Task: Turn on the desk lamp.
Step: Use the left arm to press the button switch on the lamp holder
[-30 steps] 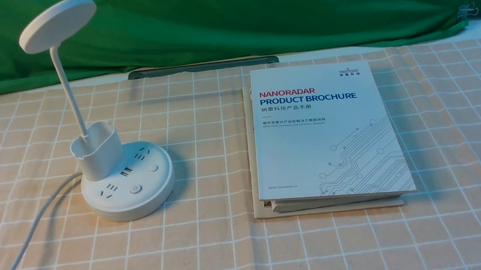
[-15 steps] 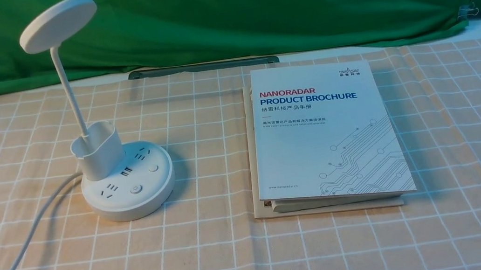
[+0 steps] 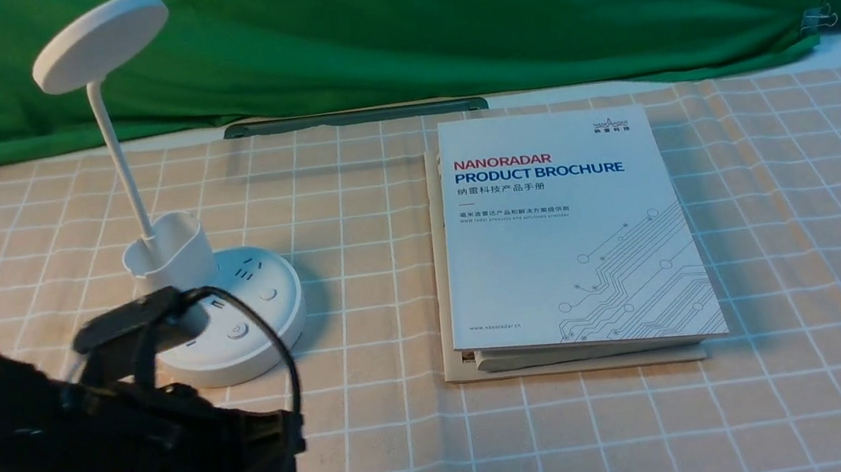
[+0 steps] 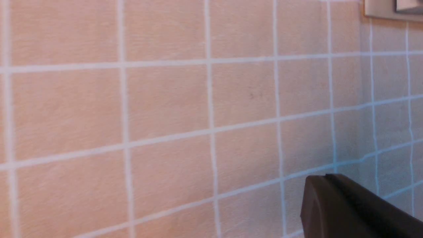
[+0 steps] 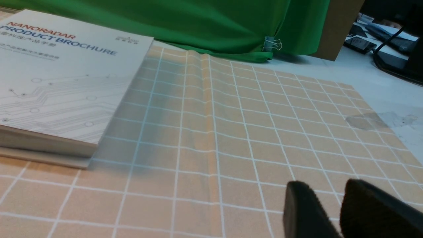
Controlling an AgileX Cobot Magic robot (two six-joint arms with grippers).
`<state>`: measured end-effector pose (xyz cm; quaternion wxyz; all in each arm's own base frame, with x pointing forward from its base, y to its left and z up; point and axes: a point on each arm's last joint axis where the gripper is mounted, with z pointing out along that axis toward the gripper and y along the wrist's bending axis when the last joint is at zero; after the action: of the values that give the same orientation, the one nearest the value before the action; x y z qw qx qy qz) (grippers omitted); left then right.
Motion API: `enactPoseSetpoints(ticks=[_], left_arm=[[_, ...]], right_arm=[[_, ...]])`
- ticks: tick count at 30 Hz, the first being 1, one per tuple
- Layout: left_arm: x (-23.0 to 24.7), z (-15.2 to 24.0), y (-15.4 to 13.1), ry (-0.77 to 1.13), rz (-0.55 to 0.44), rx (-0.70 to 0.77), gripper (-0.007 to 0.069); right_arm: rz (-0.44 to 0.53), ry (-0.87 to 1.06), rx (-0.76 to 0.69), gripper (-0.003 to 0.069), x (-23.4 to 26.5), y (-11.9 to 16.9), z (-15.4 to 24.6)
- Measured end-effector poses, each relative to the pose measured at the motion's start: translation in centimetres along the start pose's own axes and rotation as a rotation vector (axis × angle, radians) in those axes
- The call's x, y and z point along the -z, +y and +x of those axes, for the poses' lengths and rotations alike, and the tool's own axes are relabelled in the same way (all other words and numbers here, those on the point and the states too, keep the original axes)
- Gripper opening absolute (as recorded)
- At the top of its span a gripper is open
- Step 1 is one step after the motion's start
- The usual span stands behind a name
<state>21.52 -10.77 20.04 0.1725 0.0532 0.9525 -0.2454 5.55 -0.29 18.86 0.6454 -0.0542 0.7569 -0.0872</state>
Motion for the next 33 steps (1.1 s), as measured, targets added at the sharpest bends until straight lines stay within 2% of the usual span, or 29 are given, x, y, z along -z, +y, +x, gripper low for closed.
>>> enactPoseSetpoints(ticks=[5, 9, 15, 18, 27, 33], left_arm=[[-2.9, -1.4, -3.0, 0.097, -0.045, -0.099, 0.0001], [-3.9, -3.7, -3.3, 0.123, -0.123, -0.131, 0.0001], [-4.2, -7.7, -3.1, 0.02, -0.291, -0.178, 0.0001], [-4.0, -9.4, -2.6, -0.057, -0.334, -0.174, 0.0001], [-4.6, -13.1, 0.6, -0.159, -0.368, -0.083, 0.0001], [-5.7, -13.9, 0.8, -0.211, -0.346, -0.103, 0.0001]], right_arm=[[0.0, 0.0, 0.0, 0.0241, 0.0, 0.0, 0.0], [0.0, 0.0, 0.0, 0.0241, 0.0, 0.0, 0.0], [0.0, 0.0, 0.0, 0.0241, 0.0, 0.0, 0.0], [0.0, 0.0, 0.0, 0.0241, 0.0, 0.0, 0.0], [0.0, 0.0, 0.0, 0.0241, 0.0, 0.0, 0.0], [0.0, 0.0, 0.0, 0.0241, 0.0, 0.0, 0.0]])
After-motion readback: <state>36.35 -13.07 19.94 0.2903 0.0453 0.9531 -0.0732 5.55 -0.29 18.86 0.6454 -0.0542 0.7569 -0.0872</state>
